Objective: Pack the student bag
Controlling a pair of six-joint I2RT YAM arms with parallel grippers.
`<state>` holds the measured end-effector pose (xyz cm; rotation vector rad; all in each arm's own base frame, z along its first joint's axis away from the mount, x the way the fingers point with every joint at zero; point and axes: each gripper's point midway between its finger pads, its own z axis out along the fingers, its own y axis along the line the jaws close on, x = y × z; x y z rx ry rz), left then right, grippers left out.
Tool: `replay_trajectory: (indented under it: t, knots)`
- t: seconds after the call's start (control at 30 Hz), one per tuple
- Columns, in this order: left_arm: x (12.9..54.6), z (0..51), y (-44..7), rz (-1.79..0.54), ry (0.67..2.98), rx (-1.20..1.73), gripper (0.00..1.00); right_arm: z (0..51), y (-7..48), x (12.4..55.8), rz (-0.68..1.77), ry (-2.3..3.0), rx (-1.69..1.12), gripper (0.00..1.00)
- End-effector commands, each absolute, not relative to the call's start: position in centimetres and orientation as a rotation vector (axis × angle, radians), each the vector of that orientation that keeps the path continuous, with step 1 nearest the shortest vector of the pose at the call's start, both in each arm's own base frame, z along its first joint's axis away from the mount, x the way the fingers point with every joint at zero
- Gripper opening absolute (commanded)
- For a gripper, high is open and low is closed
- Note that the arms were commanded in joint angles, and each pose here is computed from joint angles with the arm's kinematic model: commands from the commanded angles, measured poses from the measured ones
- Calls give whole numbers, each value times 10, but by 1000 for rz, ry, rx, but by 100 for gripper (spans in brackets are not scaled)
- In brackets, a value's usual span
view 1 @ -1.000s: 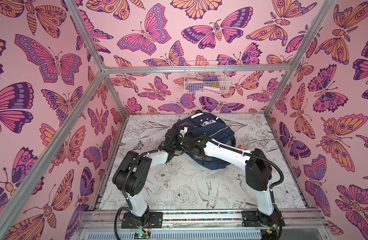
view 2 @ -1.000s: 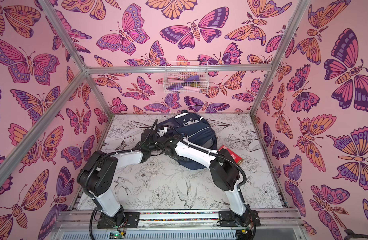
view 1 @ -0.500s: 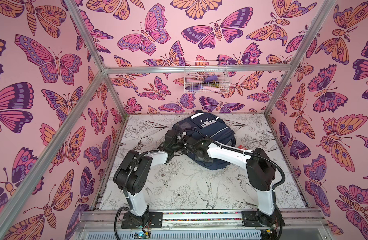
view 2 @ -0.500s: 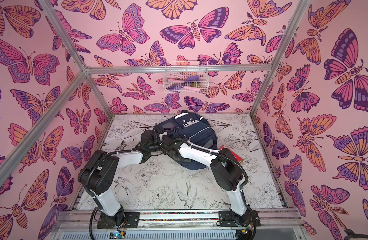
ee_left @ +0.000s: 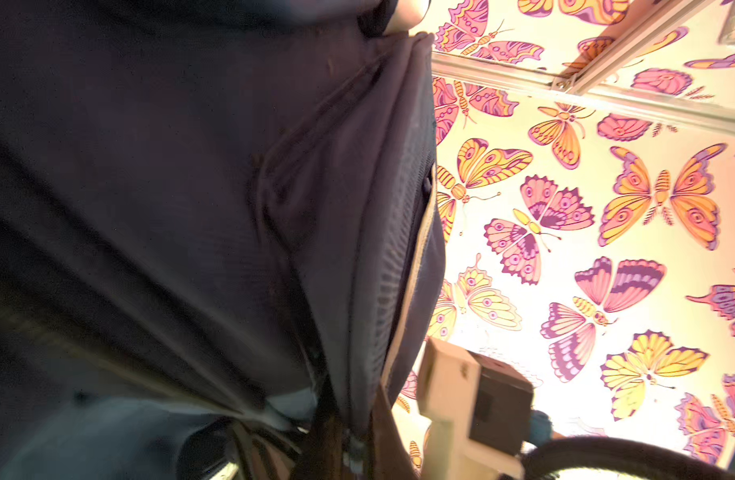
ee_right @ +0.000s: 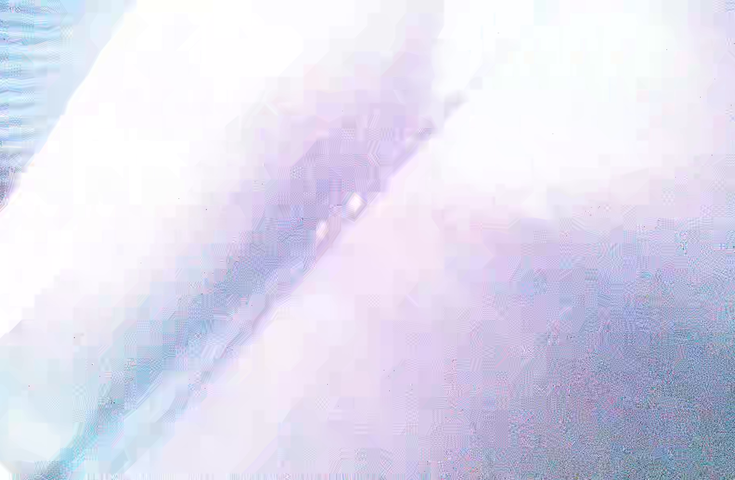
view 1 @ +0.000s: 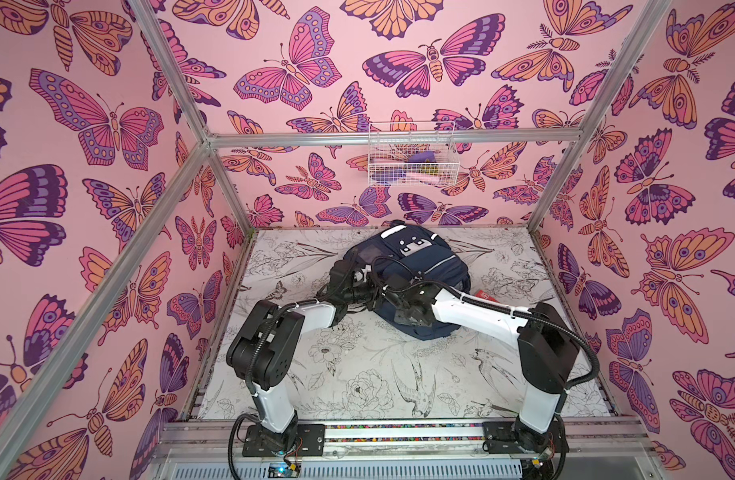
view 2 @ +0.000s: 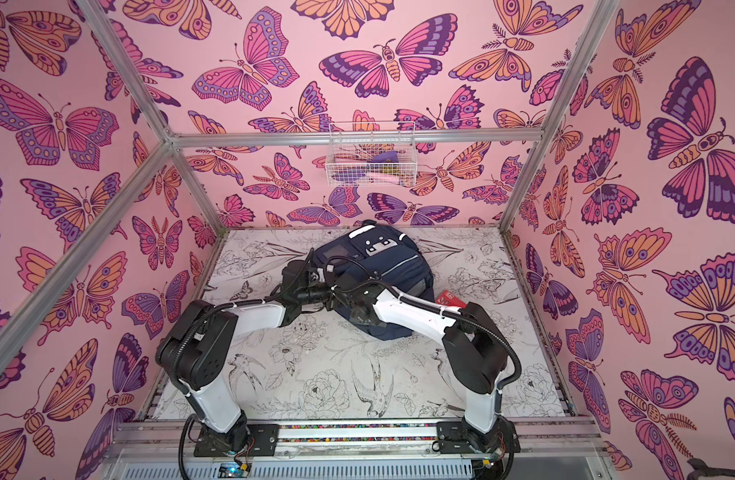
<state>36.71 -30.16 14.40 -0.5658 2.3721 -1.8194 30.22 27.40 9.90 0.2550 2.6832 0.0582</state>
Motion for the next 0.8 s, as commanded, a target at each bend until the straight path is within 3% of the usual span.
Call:
replay_trajectory:
  t: [0.0, 0.5, 0.67, 0.77]
  knots:
    - [362, 144, -297, -1731, 2425, -448, 0, 113, 257, 285, 54, 2735, 262, 0]
    - [364, 118, -252, -1345, 2574, -379, 0, 123, 180, 253, -43, 2824, 280, 0]
    - [371, 108, -202, -1107, 2622, -440, 0, 122, 146, 258, -53, 2822, 324, 0]
    - [389, 104, -149, -817, 2643, -500, 0, 116, 153, 260, 1, 2839, 230, 0]
